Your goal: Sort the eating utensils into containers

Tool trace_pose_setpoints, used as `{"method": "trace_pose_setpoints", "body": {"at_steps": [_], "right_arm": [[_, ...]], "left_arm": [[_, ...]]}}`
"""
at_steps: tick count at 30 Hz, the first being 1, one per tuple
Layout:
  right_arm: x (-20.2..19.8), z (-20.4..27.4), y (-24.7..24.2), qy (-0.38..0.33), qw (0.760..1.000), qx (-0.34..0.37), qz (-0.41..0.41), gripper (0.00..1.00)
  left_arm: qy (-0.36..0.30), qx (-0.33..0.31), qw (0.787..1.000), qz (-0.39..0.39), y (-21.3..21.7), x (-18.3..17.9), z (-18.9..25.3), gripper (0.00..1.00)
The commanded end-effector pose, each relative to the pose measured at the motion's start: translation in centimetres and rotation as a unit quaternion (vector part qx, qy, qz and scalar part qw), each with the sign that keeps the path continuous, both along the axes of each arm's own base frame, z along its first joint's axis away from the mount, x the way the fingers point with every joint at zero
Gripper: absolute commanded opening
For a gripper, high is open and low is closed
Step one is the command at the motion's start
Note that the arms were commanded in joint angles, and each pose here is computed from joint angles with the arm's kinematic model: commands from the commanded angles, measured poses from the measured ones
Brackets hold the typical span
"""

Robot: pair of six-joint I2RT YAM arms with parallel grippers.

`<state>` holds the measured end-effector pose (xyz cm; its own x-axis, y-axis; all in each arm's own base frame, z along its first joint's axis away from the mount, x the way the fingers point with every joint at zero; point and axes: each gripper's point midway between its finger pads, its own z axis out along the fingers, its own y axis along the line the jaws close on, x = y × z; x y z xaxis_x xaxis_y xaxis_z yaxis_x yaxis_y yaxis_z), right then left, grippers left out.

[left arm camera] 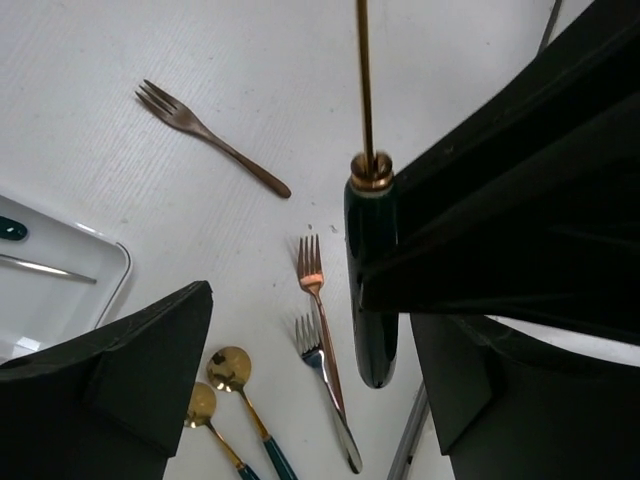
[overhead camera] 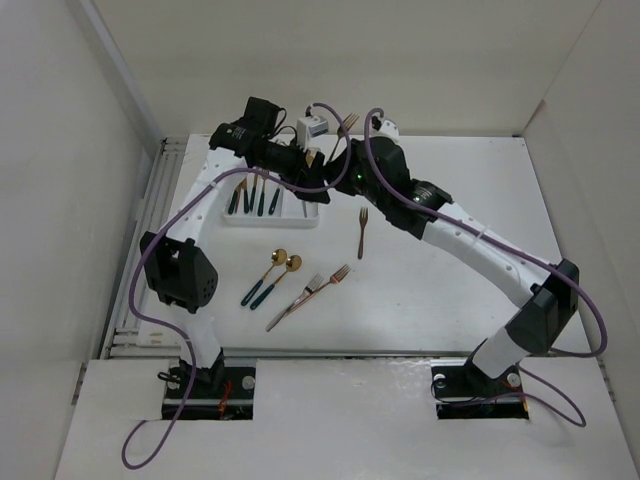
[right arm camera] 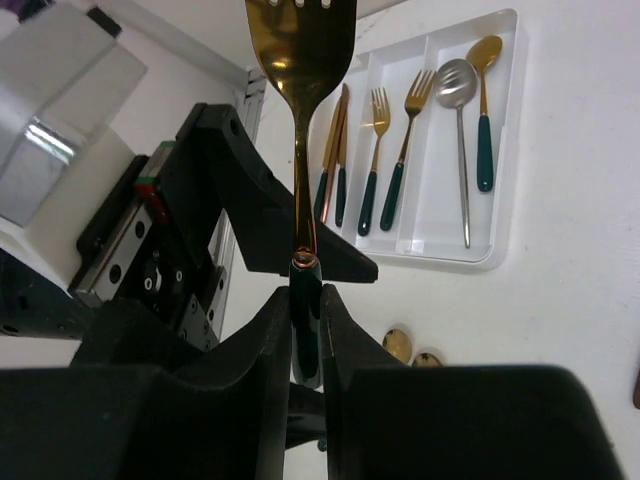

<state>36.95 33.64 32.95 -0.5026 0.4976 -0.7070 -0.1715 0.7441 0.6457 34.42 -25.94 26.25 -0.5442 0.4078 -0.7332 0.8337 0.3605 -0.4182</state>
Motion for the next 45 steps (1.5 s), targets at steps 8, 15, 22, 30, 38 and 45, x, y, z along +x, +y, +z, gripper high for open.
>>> {"method": "trace_pose_setpoints", "body": {"at_steps": [8,15,22,30,38,45], "right_arm": [[0.8,-0.9,1.7,0.002,0.998,0.015,0.055,0.00],[1.7,-1.7,2.5,0.012,0.997,0.022,0.078,0.00],[4.4,-4.0,1.9,0.047,0.994,0.037,0.096,0.50],[5.6,-6.3,-1.2,0.072,0.996,-0.009,0.056,0.64],[6.5,-7.7,-3.2,0.087,0.995,-0.033,0.034,0.64],[7.1,-8.6,-4.4,0.096,0.994,-0.035,0.023,0.64]], "left_arm": [[-0.027,-0.018,0.999,0.010,-0.9,1.7,2.0,0.40],[0.001,-0.007,1.000,0.011,-1.0,2.0,-0.1,0.00],[0.041,0.020,0.993,0.110,2.2,6.2,-3.7,0.00],[0.102,0.072,0.948,0.292,10.1,15.1,-12.0,0.00],[0.131,0.120,0.930,0.323,11.8,16.7,-17.8,0.00],[0.110,0.137,0.926,0.333,12.1,17.2,-19.1,0.00]]}}
